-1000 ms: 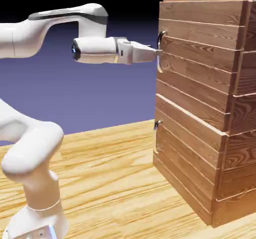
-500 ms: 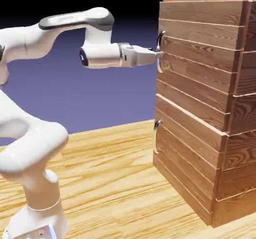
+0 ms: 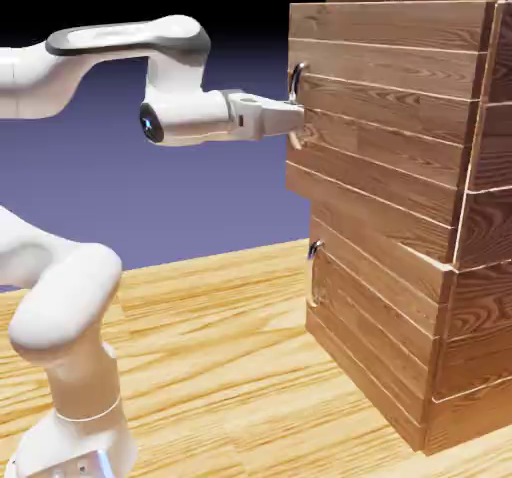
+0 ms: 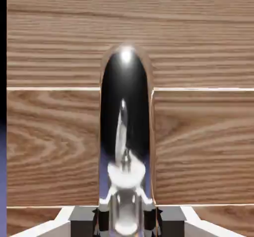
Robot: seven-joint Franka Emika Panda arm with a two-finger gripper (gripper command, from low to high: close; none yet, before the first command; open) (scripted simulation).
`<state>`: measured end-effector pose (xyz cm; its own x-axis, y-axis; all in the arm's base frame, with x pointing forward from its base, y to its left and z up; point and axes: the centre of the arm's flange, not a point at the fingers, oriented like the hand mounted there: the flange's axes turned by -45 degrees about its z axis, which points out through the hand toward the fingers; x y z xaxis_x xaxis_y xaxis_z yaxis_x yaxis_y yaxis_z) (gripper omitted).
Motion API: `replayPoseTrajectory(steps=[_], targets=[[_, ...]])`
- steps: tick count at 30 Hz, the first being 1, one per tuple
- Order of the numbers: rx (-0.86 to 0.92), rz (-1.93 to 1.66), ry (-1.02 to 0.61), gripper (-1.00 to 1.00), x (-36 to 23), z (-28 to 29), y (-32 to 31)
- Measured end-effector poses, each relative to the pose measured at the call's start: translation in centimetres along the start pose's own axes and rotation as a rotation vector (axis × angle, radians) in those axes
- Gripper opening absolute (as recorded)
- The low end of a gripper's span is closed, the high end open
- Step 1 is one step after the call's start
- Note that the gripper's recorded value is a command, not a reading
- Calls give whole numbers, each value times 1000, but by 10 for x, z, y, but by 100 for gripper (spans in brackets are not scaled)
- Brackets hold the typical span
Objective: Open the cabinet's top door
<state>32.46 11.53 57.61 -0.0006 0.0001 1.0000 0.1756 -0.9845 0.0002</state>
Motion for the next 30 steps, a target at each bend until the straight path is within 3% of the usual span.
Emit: replayPoseTrajectory(steps=[17,30], targets=[[259,0,0,-100,0,-88,49],[358,0,0,-100,0,-118,74]])
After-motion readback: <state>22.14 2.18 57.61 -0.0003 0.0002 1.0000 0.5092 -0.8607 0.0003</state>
